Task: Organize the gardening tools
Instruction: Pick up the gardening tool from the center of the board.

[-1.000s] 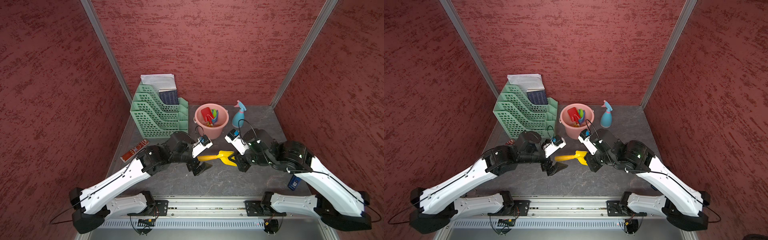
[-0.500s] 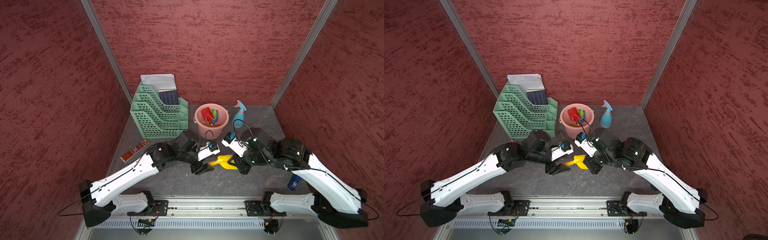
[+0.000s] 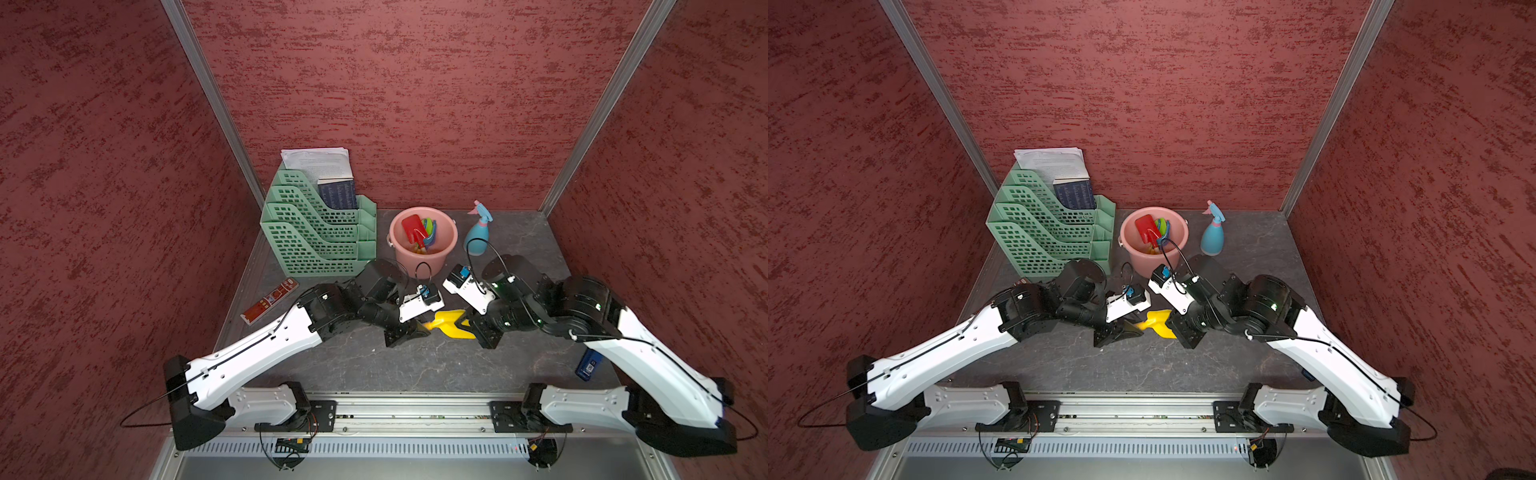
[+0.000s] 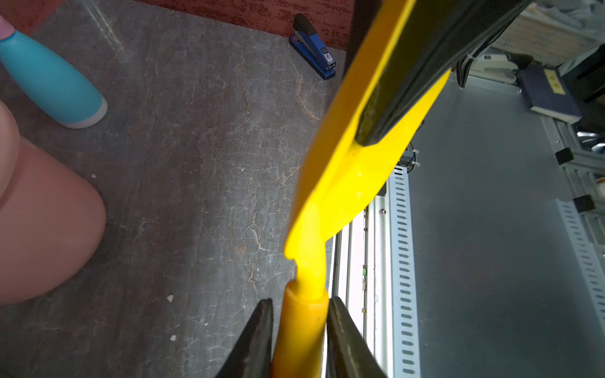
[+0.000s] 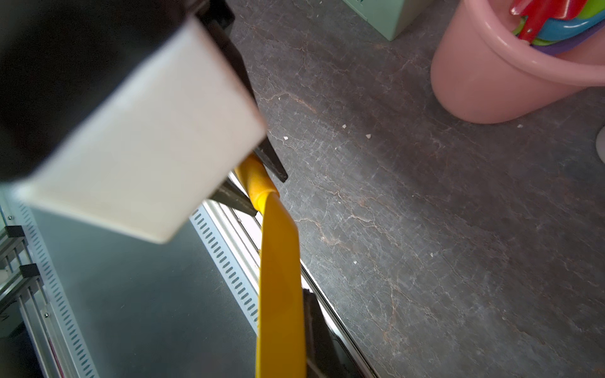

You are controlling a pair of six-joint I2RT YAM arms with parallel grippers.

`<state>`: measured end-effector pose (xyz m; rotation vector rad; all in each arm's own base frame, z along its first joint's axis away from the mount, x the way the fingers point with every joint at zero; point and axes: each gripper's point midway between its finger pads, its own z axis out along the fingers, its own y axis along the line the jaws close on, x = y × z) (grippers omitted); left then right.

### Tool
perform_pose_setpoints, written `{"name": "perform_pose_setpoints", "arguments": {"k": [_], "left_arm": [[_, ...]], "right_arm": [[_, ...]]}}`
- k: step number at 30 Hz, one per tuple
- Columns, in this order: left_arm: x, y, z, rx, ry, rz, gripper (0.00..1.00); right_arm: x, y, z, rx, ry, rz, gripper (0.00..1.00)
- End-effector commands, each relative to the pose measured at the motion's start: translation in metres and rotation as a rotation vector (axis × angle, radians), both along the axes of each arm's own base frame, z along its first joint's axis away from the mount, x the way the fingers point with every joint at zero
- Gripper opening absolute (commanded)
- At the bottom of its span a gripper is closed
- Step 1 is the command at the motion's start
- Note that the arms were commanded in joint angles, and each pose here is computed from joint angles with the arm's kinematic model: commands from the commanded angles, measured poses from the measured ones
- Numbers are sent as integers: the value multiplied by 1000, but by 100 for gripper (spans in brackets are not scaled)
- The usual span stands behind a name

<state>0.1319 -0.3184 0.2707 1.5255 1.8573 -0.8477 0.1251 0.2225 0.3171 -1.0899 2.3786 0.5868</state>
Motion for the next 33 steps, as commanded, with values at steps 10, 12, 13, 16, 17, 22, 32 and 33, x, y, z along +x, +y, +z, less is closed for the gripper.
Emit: {"name": "perform_pose_setpoints", "arguments": {"k": [10, 12, 13, 16, 17, 22, 32, 33], "left_arm": [[1, -4, 6, -37, -16, 3, 0], [4, -3, 4, -35, -26, 19, 0], [5, -2, 3, -35, -31, 27, 0], [10, 1, 2, -50, -51, 58, 0], [13, 1, 2, -63, -60, 69, 0], [36, 0, 7, -133, -112, 146, 0], [125, -14, 46, -353, -197, 351, 0], [136, -15, 50, -378, -207, 373, 0]], "right_arm": [[12, -2, 22, 79, -104, -56, 52], [17, -10, 24, 87, -135, -102, 68], [19, -14, 24, 95, -150, -128, 74], [24, -28, 26, 133, -197, -214, 87], [26, -33, 26, 148, -208, -241, 90], [27, -50, 19, 219, -235, -344, 98], [36, -41, -8, 327, -230, -411, 98], [38, -39, -10, 336, -234, -414, 98]]}}
